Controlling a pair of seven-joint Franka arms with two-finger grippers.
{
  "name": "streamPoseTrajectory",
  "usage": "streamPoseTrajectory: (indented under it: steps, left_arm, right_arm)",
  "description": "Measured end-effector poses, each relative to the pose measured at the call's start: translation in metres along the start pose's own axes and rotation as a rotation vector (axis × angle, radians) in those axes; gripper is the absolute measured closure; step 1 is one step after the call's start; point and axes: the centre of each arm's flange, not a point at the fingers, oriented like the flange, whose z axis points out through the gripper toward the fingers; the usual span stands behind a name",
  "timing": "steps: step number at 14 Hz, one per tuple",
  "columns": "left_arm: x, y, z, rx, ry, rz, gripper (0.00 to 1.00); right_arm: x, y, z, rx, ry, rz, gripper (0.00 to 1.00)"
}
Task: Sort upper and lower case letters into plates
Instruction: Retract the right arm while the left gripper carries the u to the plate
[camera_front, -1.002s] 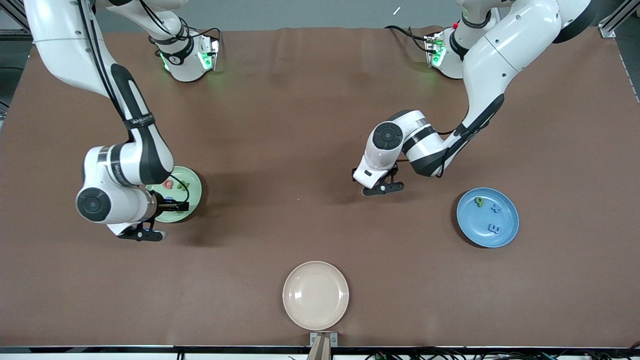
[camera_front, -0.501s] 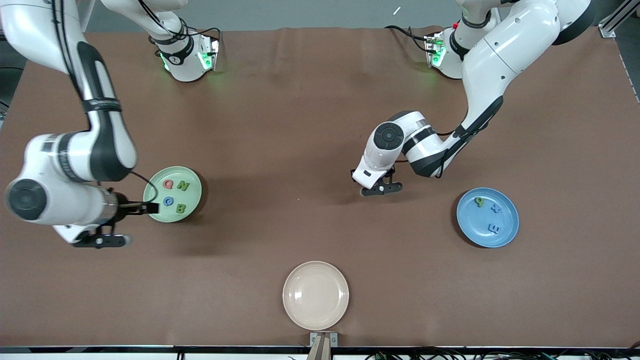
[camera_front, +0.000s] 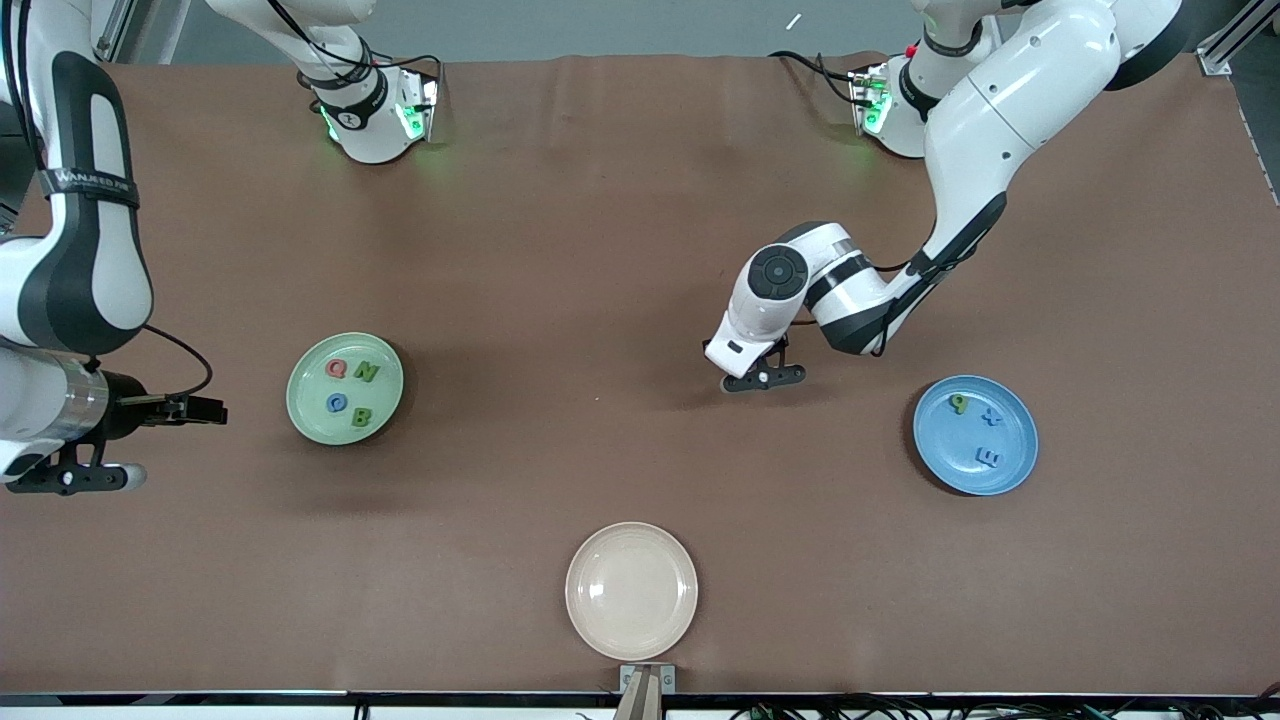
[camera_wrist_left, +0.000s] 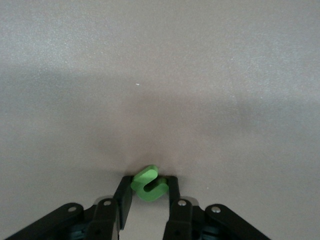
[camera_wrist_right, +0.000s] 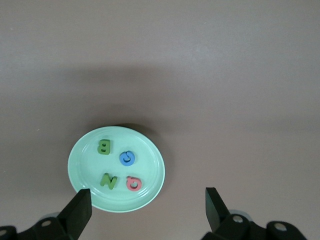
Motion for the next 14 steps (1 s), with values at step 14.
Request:
streamPoseTrajectory:
  steps: [14]
  left_arm:
    - [0.075, -0.070, -0.067, -0.001, 0.099, -0.039, 0.67]
  right_arm:
    - [-0.009, -0.053, -0.008, -0.006, -0.090, 0.011, 0.00]
